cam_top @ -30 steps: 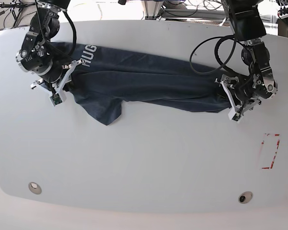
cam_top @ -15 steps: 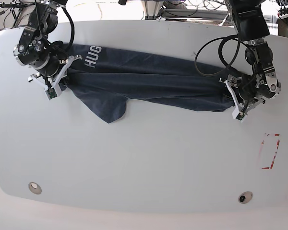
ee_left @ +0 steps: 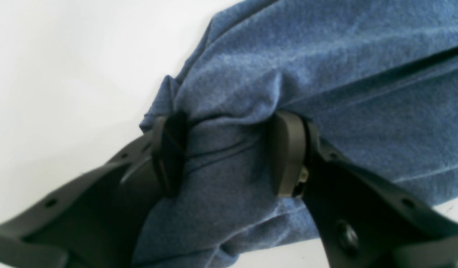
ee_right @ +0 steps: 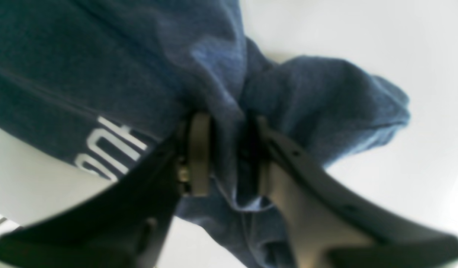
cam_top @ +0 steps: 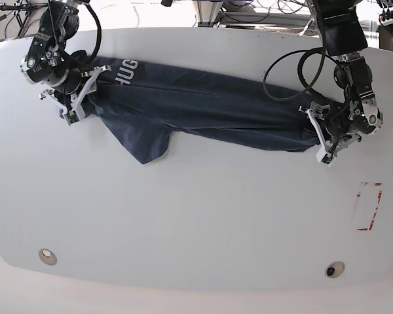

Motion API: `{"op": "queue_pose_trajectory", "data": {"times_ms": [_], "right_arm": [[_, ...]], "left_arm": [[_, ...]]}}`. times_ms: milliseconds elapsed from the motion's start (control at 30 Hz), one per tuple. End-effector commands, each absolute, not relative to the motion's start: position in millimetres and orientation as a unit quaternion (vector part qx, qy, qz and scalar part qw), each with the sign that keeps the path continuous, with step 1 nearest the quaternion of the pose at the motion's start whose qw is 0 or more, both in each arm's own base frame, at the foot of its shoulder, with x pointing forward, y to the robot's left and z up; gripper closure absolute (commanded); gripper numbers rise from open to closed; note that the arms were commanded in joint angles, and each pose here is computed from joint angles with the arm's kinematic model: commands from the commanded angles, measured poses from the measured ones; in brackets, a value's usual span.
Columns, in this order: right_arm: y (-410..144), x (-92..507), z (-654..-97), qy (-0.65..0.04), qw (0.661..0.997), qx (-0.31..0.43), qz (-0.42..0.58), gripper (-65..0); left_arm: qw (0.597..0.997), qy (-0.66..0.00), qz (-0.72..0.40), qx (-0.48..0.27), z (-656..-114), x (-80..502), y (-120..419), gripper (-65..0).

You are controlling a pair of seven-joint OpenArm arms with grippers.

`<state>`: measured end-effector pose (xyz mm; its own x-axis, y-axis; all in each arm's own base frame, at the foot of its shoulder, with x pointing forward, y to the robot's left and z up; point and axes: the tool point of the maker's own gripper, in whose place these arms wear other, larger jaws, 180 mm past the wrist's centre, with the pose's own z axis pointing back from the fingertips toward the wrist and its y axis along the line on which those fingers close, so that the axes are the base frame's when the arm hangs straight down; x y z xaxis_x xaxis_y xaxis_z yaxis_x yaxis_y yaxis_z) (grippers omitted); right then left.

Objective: Fold the T-shirt properly
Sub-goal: 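Drag the right gripper's shirt end along the table, tucking the loose flap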

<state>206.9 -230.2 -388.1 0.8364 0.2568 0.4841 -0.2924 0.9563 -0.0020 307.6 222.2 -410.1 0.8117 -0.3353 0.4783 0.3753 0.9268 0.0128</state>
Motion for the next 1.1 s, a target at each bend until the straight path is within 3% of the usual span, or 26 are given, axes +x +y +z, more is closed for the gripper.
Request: {"op": "queue_pose_trajectory", "data": {"times_ms": [0, 133, 233, 433, 700, 1067], "right_arm": [[-233, 219, -368, -0.279, 0.948, 0.021, 0.153, -38.5], [-228, 225, -344, -0.312, 0.936, 0.01, 0.164, -57.7], [-225, 236, -331, -0.343, 0.926, 0.029, 0.157, -62.9], [-220, 271, -316, -0.39, 0.908, 0.07, 0.134, -59.5], [-200, 315, -353, -0.362, 0.919, 0.123, 0.101, -54.5], [-177, 337, -380, -0.35, 0.919, 0.162, 0.08, -54.7]], "left_arm": [[0.951, -0.244, -0.188, -0.025, -404, 312, 231, -30.4], [0.951, -0.244, -0.189, -0.024, -404, 312, 231, -30.4], [0.951, -0.244, -0.189, -0.024, -404, 312, 231, -30.4], [0.951, -0.243, -0.189, -0.025, -404, 311, 231, -30.4], [0.951, -0.243, -0.189, -0.024, -404, 311, 231, -30.1], [0.951, -0.243, -0.189, -0.024, -403, 311, 231, -30.1]]}}
